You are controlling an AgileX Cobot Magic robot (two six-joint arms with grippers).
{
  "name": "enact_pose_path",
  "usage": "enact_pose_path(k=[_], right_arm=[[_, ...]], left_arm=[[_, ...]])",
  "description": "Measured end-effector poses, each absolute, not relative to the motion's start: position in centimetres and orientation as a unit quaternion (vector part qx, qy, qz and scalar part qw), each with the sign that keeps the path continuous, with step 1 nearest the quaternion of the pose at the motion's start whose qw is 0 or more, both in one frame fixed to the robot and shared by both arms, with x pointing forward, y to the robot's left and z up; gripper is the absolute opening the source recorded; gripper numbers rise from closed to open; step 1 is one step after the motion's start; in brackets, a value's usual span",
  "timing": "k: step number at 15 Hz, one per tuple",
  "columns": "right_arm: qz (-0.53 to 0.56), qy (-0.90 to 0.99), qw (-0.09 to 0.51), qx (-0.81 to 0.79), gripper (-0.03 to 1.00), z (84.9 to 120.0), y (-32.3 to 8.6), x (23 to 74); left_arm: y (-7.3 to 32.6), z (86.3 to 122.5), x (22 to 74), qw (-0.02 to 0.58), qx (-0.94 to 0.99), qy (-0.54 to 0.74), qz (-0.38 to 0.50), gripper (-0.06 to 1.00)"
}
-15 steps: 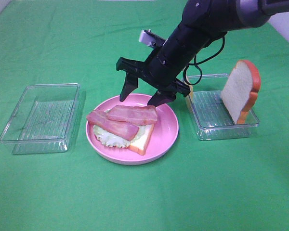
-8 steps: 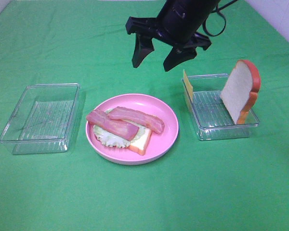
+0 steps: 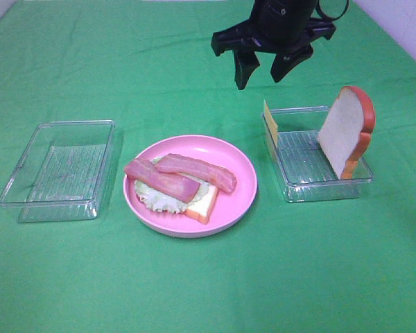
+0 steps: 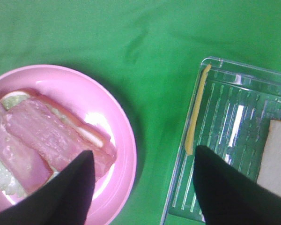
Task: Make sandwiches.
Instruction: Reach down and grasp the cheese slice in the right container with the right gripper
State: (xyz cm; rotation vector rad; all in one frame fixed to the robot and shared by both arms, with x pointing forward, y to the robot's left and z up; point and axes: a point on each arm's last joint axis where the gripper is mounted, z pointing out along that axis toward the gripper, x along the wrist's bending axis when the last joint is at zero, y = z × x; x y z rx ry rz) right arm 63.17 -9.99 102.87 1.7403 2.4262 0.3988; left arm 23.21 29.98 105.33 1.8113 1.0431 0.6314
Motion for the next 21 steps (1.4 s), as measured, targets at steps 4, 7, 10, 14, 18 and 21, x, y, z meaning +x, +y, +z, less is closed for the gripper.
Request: enact_pose_path(k=[4,7,10,14,18,21], right_arm=[[0.111,0.778,0.037,0.617,0.57,99.6,-12.2,65.2],[0.099,0.775,0.025,0.624,0.57,97.1,-12.2,66.0],[0.091,0.775,0.021,0.625,0.55,95.8,-12.1,66.4],[0.094,0.776,0.027,0.624,0.50,95.6,-12.1,66.6],[0.087,0.776,0.023,0.624,0.43,94.9,-12.0,66.7],[0.087,0.776,0.023,0.624,0.31,94.9,-12.0,66.7]], left_arm=[[30.0,105.3,23.2,0.461,0.736,0.424,0.257,0.63],[30.0,105.3,23.2,0.461,0.736,0.424,0.257,0.63],[30.0,105.3,23.2,0.461,0.736,0.424,0.257,0.63],[30.0,105.3,23.2,0.461,0.736,0.424,0.257,0.63],[30.0,105.3,23.2,0.461,0.736,0.424,0.257,0.63],[30.0,105.3,23.2,0.461,0.736,0.424,0.257,0.63]])
